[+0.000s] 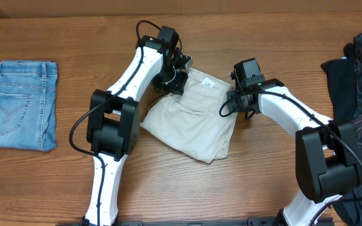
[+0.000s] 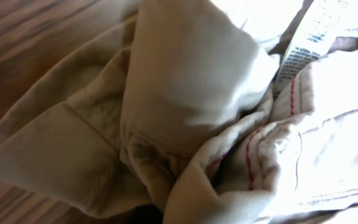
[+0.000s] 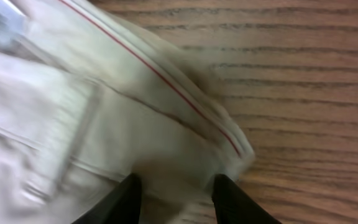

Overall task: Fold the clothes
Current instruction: 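Carry the folded shorts left with the left gripper onto the jeans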

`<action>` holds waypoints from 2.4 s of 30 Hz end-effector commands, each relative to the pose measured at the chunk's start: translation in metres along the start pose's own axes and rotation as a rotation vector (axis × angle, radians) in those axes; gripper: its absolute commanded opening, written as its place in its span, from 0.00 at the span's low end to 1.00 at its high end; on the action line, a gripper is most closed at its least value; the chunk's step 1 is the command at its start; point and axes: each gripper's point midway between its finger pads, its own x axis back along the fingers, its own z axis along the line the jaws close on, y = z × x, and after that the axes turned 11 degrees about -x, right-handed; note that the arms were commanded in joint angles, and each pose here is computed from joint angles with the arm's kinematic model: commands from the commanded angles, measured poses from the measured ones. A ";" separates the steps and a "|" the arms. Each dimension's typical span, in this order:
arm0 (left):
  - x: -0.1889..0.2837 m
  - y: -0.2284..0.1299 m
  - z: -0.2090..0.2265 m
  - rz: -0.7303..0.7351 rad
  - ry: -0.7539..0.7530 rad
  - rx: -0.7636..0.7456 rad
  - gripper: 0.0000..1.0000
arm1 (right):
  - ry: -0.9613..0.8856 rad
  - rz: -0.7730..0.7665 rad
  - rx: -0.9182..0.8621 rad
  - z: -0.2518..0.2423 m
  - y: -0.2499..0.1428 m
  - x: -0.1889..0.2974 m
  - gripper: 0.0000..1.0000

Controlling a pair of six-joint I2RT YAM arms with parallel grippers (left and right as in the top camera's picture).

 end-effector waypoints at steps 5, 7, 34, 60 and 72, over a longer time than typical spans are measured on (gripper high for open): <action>0.116 -0.010 0.068 -0.110 0.301 0.155 0.04 | -0.020 -0.077 -0.196 -0.021 0.033 0.035 0.46; 0.140 -0.025 0.082 -0.097 0.381 0.197 0.04 | -0.012 -0.109 -0.207 -0.023 0.043 0.050 0.47; 0.350 -0.208 0.219 -0.177 0.858 0.591 0.04 | -0.047 -0.051 -0.178 -0.037 0.019 0.089 0.48; 0.350 -0.268 0.323 -0.243 0.922 0.707 0.09 | -0.039 -0.044 -0.178 -0.035 0.018 0.089 0.49; 0.369 -0.276 0.340 -0.324 0.992 0.774 1.00 | -0.039 -0.044 -0.181 -0.035 0.018 0.089 0.48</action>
